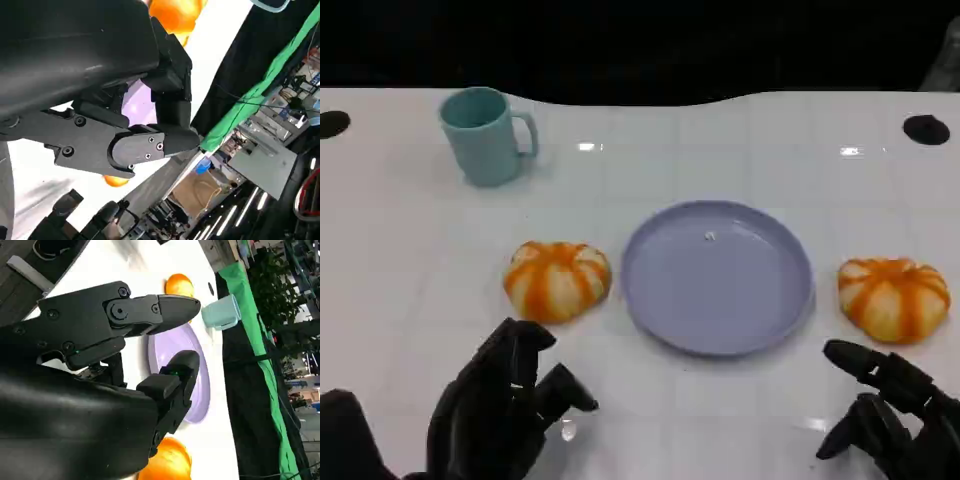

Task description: Grasp the bread from the table and place it into the plate.

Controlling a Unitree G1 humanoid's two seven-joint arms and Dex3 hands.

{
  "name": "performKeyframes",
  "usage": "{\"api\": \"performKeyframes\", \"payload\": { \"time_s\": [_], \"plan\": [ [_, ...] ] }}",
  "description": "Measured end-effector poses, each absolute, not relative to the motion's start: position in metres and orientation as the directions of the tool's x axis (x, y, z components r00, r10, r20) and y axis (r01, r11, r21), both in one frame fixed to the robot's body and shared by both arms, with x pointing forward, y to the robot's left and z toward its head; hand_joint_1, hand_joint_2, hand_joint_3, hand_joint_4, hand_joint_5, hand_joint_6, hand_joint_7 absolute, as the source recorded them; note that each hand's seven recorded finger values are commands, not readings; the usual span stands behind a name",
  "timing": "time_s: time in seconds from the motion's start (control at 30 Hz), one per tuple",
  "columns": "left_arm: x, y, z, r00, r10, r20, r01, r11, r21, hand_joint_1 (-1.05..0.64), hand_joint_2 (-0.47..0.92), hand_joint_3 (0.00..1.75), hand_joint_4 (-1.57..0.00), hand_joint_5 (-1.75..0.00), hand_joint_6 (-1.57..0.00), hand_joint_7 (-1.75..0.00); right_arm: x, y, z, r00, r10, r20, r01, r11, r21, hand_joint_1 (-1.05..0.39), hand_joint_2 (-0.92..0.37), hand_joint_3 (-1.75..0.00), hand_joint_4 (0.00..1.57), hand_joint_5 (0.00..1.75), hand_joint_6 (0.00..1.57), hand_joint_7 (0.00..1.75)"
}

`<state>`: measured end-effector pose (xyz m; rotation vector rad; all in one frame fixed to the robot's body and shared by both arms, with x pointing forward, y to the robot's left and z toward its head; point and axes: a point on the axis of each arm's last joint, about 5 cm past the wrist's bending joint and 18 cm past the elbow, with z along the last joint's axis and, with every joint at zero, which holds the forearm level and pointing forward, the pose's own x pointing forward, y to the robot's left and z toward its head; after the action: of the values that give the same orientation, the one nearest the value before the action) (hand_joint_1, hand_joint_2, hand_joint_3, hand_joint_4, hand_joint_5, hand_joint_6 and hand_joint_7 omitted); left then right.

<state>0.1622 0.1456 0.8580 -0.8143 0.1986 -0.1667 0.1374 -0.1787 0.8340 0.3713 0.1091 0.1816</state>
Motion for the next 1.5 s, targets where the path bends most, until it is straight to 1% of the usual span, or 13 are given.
{"api": "performKeyframes", "payload": {
  "time_s": [0.7, 0.73, 0.8, 0.9, 0.93, 0.97, 1.03, 1.13, 1.2, 1.23, 1.3, 1.4, 1.5],
  "plan": [
    [0.165, 0.145, 0.859, 0.969, -0.223, -0.104, 0.079, 0.680, -0.729, -0.53, 0.92, 0.46, -0.69, -1.75, -0.52, -1.58, 0.138, -0.178, 0.834, 0.977, 0.199, -0.076, -0.159, 0.918, 0.363, -0.77, -0.92, -0.29, 0.61, 1.51, 0.92, 0.47],
    [0.165, 0.145, 0.858, 0.970, -0.221, -0.099, 0.083, 0.687, -0.722, -0.54, 0.92, 0.45, -0.66, -1.72, -0.50, -1.52, 0.138, -0.178, 0.834, 0.977, 0.199, -0.076, -0.159, 0.918, 0.363, -0.77, -0.92, -0.29, 0.61, 1.51, 0.93, 0.47],
    [0.166, 0.146, 0.858, 0.973, -0.219, -0.079, 0.104, 0.710, -0.697, -0.57, 0.92, 0.38, -0.59, -1.60, -0.51, -1.21, 0.138, -0.178, 0.834, 0.977, 0.199, -0.075, -0.158, 0.918, 0.365, -0.77, -0.92, -0.29, 0.62, 1.51, 0.93, 0.47],
    [0.169, 0.148, 0.858, 0.974, -0.224, -0.040, 0.150, 0.764, -0.628, -0.58, 0.92, 0.37, -0.57, -1.56, -0.52, -1.09, 0.138, -0.178, 0.834, 0.977, 0.199, -0.073, -0.160, 0.917, 0.366, -0.77, -0.92, -0.29, 0.62, 1.51, 0.93, 0.47],
    [0.170, 0.148, 0.858, 0.974, -0.226, -0.028, 0.162, 0.772, -0.615, -0.53, 0.92, 0.32, -0.51, -1.23, -0.49, -0.76, 0.138, -0.178, 0.834, 0.977, 0.199, -0.072, -0.160, 0.917, 0.366, -0.78, -0.92, -0.29, 0.63, 1.51, 0.94, 0.48],
    [0.171, 0.147, 0.858, 0.974, -0.226, -0.015, 0.175, 0.792, -0.584, -0.51, 0.92, 0.27, -0.48, -1.06, -0.49, -0.56, 0.138, -0.178, 0.834, 0.977, 0.199, -0.072, -0.160, 0.917, 0.366, -0.78, -0.92, -0.29, 0.63, 1.51, 0.94, 0.48],
    [0.175, 0.148, 0.860, 0.973, -0.227, 0.028, 0.216, 0.867, -0.449, -0.50, 0.92, 0.21, -0.40, -0.90, -0.48, -0.36, 0.139, -0.178, 0.834, 0.977, 0.200, -0.073, -0.160, 0.917, 0.366, -0.78, -0.92, -0.29, 0.63, 1.51, 0.94, 0.48],
    [0.184, 0.150, 0.870, 0.958, -0.264, 0.112, 0.284, 0.924, -0.257, -0.51, 0.92, 0.18, -0.36, -0.86, -0.47, -0.30, 0.139, -0.177, 0.835, 0.976, 0.203, -0.075, -0.162, 0.915, 0.369, -0.77, -0.92, -0.29, 0.63, 1.51, 0.94, 0.48],
    [0.187, 0.151, 0.874, 0.952, -0.272, 0.141, 0.297, 0.932, -0.207, -0.51, 0.92, 0.18, -0.35, -0.86, -0.47, -0.29, 0.139, -0.177, 0.835, 0.976, 0.205, -0.078, -0.162, 0.914, 0.371, -0.77, -0.92, -0.29, 0.63, 1.51, 0.94, 0.49],
    [0.186, 0.151, 0.873, 0.951, -0.274, 0.141, 0.299, 0.933, -0.202, -0.52, 0.91, 0.10, -0.21, -0.77, -0.41, -0.19, 0.139, -0.176, 0.835, 0.976, 0.204, -0.080, -0.161, 0.914, 0.372, -0.77, -0.92, -0.29, 0.62, 1.50, 0.92, 0.48],
    [0.187, 0.152, 0.874, 0.952, -0.282, 0.120, 0.290, 0.956, -0.056, -0.53, 0.91, 0.04, -0.12, -0.71, -0.38, -0.12, 0.139, -0.176, 0.835, 0.975, 0.207, -0.079, -0.163, 0.913, 0.374, -0.76, -0.92, -0.29, 0.61, 1.50, 0.92, 0.48],
    [0.192, 0.161, 0.884, 0.952, -0.274, 0.137, 0.237, 0.941, 0.240, -0.49, 0.87, 0.01, -0.09, -0.70, -0.37, -0.08, 0.140, -0.176, 0.835, 0.974, 0.212, -0.074, -0.170, 0.911, 0.375, -0.76, -0.92, -0.30, 0.61, 1.51, 0.91, 0.48],
    [0.201, 0.166, 0.897, 0.934, -0.276, 0.226, 0.137, 0.863, 0.486, -0.48, 0.85, 0.00, -0.09, -0.70, -0.37, -0.06, 0.140, -0.176, 0.834, 0.973, 0.219, -0.070, -0.178, 0.910, 0.375, -0.76, -0.92, -0.30, 0.61, 1.51, 0.91, 0.48]
  ]
}}
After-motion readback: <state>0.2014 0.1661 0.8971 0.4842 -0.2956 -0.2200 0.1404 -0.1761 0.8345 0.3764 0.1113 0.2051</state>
